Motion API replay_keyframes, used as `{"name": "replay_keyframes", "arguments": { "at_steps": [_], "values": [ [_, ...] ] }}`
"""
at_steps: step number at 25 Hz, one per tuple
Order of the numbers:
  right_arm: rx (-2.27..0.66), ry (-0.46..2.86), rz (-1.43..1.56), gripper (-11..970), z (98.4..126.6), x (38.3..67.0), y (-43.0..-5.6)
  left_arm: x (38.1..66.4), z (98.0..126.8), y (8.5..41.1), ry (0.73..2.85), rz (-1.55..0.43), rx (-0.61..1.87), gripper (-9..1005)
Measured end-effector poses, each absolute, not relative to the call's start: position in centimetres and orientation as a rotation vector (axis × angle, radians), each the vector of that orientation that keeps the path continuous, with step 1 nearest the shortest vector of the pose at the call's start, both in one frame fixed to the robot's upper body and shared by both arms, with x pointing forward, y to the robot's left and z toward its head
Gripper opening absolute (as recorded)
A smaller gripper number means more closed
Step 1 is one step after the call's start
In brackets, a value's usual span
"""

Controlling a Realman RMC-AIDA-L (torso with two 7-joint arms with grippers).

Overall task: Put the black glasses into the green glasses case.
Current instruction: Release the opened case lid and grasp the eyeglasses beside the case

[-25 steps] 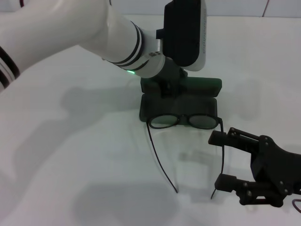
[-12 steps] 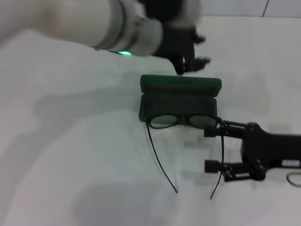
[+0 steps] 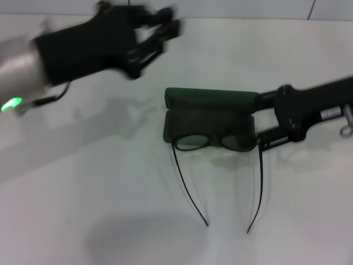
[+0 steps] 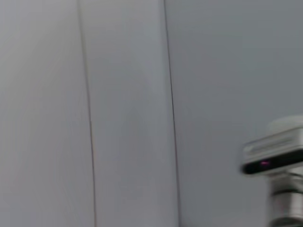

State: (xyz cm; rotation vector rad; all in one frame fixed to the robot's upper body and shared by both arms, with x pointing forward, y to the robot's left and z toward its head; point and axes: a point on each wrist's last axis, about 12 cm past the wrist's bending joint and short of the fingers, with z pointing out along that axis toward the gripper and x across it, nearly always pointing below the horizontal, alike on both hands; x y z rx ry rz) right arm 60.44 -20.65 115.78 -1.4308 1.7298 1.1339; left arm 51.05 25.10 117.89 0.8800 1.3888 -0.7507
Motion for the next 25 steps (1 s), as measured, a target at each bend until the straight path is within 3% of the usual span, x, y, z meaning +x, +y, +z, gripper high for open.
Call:
{"name": "replay_keyframes", "arguments": {
  "at_steps": [3, 7, 13, 18, 25],
  "values": [
    [-1.537, 1.857, 1.005, 765, 117.0, 62.1, -19.3, 49.1, 114.3, 27.9, 1.327, -0.869, 0.761, 294],
    [-1.686, 1.994, 0.830, 764, 117.4, 63.2, -16.3, 46.8, 111.2, 29.6, 1.256, -0.946, 0.697, 60],
    [-1.933, 2.040, 0.574, 757, 116.1, 62.7, -10.0, 45.1, 109.0, 30.1, 1.233, -0.949, 0.637, 17],
    [-1.976, 2.038, 0.471, 750, 115.7, 62.4, -8.0, 44.4, 108.0, 29.9, 1.240, -0.948, 0.599, 18],
    [-1.961, 2.013, 0.450, 563, 116.0, 62.7, -7.5, 44.4, 107.7, 29.7, 1.239, -0.966, 0.589, 18]
  ]
}}
